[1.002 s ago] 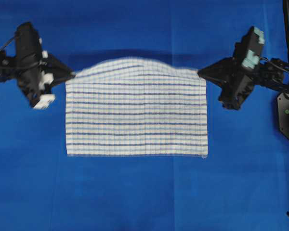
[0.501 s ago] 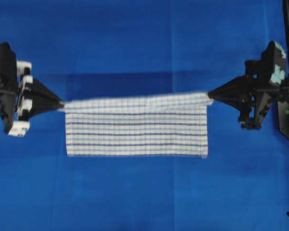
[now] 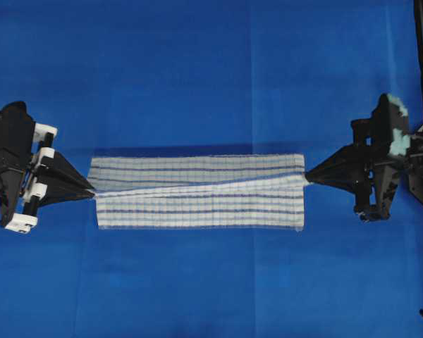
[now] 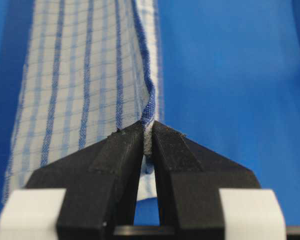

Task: Fold the blue towel.
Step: 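Lift the top corners and fold them down toward the bottom edge, then open both grippers and release the folded edge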

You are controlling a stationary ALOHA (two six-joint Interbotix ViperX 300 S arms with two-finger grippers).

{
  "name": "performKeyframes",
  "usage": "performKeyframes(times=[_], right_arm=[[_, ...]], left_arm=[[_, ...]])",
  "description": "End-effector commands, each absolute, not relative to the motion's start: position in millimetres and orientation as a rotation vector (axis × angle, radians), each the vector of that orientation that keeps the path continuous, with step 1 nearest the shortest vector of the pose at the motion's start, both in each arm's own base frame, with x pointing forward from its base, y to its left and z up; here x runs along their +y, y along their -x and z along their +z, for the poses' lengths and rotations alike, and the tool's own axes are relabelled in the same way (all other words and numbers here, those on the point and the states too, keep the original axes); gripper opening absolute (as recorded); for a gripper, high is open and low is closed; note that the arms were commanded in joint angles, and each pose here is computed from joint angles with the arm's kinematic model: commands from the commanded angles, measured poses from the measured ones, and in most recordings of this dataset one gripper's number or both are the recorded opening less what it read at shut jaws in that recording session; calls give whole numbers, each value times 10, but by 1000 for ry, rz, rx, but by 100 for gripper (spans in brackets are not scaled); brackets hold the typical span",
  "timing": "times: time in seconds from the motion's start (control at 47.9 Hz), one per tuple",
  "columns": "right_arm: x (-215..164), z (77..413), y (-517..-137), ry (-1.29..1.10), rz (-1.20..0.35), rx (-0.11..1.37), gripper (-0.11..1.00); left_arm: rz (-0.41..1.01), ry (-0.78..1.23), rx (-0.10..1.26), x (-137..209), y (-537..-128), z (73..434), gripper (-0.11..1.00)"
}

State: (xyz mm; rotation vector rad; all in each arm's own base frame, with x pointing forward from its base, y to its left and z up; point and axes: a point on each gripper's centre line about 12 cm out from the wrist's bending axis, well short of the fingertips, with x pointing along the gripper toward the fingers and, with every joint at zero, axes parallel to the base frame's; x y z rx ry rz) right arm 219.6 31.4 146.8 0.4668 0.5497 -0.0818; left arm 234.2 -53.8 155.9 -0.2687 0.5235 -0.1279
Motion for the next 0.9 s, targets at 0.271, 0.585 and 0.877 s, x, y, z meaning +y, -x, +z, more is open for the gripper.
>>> performKeyframes(times=[0.271, 0.585, 0.877], right_arm=[[557, 1338, -2353, -443, -36, 634, 19], [594, 1205, -2452, -426, -52, 691, 29], [631, 1258, -2457, -417, -28, 677, 89]], left_arm=[[-167, 239, 604, -708, -2454, 1354, 5], [-149, 246, 659, -711, -2466, 1219, 5], [-136, 262, 695, -694, -2417, 1239, 75]])
